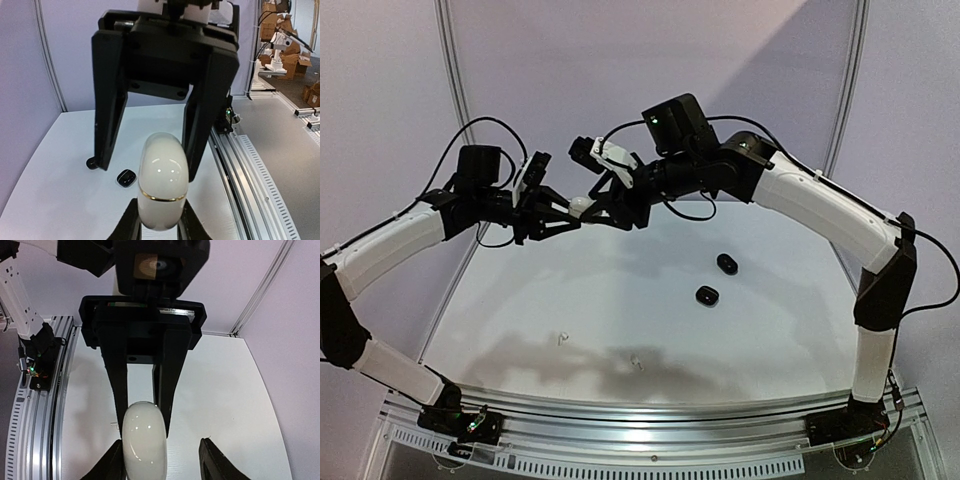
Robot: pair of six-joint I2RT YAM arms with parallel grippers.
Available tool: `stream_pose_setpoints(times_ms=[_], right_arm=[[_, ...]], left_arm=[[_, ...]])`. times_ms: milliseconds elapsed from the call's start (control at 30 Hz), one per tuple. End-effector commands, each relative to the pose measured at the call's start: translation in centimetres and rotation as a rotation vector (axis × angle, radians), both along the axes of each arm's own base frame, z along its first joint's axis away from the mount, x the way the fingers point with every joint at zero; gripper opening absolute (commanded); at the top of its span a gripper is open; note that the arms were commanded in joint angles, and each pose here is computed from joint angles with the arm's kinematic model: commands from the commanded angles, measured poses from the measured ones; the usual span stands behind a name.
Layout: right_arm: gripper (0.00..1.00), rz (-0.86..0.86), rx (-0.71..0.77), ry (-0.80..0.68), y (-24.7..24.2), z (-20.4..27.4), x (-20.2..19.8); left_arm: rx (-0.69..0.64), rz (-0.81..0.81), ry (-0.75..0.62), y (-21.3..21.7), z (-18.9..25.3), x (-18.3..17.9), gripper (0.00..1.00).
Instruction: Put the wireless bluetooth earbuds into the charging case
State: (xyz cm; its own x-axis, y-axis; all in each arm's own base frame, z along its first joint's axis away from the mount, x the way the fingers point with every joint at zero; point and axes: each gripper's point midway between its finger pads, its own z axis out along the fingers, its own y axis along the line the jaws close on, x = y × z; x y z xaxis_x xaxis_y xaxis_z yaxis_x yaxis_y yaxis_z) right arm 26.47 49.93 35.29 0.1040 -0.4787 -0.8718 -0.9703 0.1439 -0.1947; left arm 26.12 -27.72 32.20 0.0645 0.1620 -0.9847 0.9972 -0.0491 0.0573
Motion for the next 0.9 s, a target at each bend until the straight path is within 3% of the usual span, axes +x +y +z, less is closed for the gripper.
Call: stream_pose_setpoints(times_ms=[0, 133, 433, 667, 867], right_arm=[[0.51, -0.045, 0.012, 0.006, 0.7, -0.8, 1.2], [0.52, -0.070, 0.022, 0.021, 0.3, -0.6, 1.8], [0.52, -0.077, 0.066, 0.049, -0.1, 0.7, 2.1], [0.52, -0.071, 0.083, 0.060, -0.1, 1.1, 2.0], [0.52, -0.065, 0.055, 0.076, 0.0, -0.1, 1.9]], left_arm=[[-0.071, -0.063, -0.033, 0.0, 1.3, -1.5, 0.00], [-0.086, -0.078, -0.083, 0.1, 1.1, -2.0, 0.00], [-0.045, -0.115, -0.331, 0.6, -1.6, -3.1, 0.00], [0.005, -0.118, -0.431, 1.0, -3.3, -3.6, 0.00], [-0.001, -0.111, -0.439, 1.0, -3.1, -3.8, 0.00]])
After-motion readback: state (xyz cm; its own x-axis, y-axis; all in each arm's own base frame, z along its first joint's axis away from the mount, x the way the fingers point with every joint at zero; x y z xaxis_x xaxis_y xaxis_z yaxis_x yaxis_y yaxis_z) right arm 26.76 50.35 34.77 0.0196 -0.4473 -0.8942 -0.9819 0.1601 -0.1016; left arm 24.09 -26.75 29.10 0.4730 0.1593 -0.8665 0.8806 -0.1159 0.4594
